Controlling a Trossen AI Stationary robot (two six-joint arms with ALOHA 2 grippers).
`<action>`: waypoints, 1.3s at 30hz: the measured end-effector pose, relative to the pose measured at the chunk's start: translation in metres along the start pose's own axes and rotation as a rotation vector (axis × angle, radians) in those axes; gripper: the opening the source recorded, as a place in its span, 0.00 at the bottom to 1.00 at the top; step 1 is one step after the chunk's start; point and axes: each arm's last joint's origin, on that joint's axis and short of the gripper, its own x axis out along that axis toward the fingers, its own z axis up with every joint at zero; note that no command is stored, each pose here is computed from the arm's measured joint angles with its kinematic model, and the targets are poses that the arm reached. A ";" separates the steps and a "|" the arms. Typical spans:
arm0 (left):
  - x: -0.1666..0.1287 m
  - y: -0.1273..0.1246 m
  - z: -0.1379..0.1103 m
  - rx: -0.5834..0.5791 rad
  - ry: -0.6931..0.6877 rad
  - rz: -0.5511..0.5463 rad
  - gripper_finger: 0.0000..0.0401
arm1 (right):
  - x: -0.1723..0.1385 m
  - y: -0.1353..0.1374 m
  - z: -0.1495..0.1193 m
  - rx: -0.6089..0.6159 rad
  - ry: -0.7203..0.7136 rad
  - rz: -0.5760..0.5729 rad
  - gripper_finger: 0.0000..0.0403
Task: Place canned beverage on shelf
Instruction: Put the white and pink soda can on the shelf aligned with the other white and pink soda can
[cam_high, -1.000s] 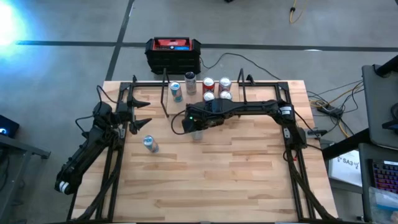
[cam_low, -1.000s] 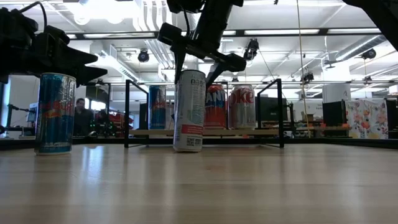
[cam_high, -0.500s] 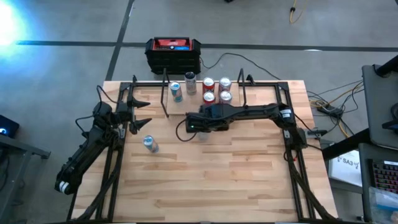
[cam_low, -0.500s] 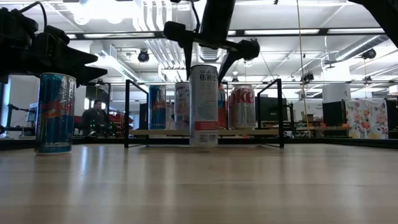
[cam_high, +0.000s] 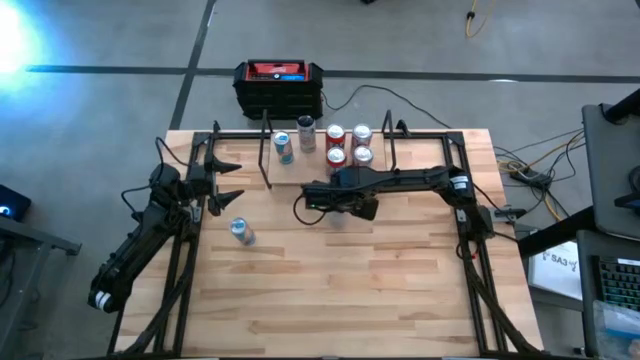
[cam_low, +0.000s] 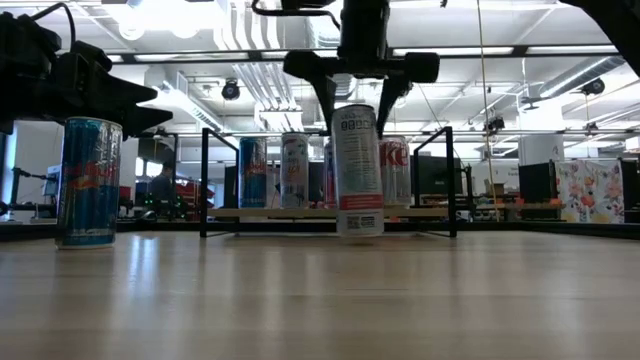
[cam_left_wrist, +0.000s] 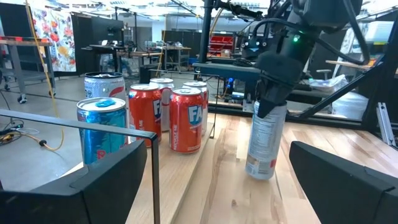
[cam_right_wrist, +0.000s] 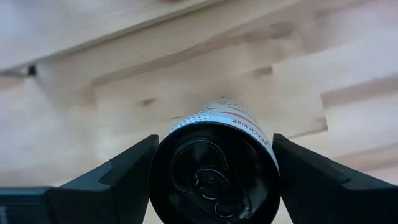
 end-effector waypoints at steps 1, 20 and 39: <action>0.000 0.000 0.000 0.000 0.000 0.000 0.95 | 0.000 -0.001 0.000 0.039 -0.002 -0.011 0.68; 0.000 0.000 0.000 0.000 0.000 0.000 0.95 | 0.014 -0.008 0.007 0.492 -0.066 -0.077 0.68; 0.000 0.000 0.000 0.000 0.000 0.000 0.95 | 0.016 -0.006 0.005 0.377 -0.031 -0.069 0.87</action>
